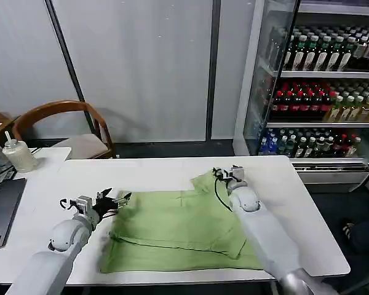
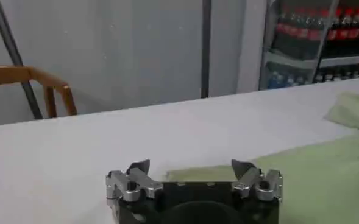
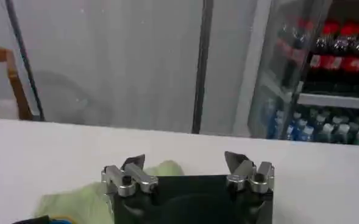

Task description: Fold and organize the clothes.

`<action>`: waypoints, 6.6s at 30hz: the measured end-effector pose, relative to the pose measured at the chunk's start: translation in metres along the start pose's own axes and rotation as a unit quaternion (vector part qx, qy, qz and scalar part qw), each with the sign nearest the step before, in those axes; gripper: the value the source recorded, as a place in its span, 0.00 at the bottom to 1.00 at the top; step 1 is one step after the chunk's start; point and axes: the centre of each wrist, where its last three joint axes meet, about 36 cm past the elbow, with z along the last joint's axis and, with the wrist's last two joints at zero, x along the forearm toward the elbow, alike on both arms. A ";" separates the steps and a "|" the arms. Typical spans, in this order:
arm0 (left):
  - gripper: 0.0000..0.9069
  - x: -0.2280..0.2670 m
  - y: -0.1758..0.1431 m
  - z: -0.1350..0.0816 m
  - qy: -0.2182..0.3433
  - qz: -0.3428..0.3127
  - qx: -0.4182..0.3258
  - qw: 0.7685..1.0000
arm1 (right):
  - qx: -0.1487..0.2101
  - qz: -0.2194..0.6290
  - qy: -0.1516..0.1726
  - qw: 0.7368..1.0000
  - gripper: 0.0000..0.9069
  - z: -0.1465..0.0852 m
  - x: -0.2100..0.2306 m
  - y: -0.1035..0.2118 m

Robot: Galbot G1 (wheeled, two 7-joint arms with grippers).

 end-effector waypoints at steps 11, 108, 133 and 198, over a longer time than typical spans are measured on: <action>1.00 -0.017 0.005 0.008 0.022 -0.008 -0.004 1.000 | -0.021 0.007 0.004 1.000 1.00 0.000 -0.021 0.008; 0.02 0.090 -0.029 0.058 -0.049 0.010 0.021 0.999 | 0.033 -0.010 -0.077 0.996 0.00 0.081 0.242 -0.034; 0.03 0.112 -0.037 0.059 -0.024 0.017 0.009 1.000 | 0.046 0.019 -0.027 0.998 0.00 0.102 0.256 -0.046; 0.02 0.139 -0.141 0.088 0.041 -0.126 0.069 0.989 | 0.057 0.055 -0.009 0.997 1.00 0.120 0.322 -0.046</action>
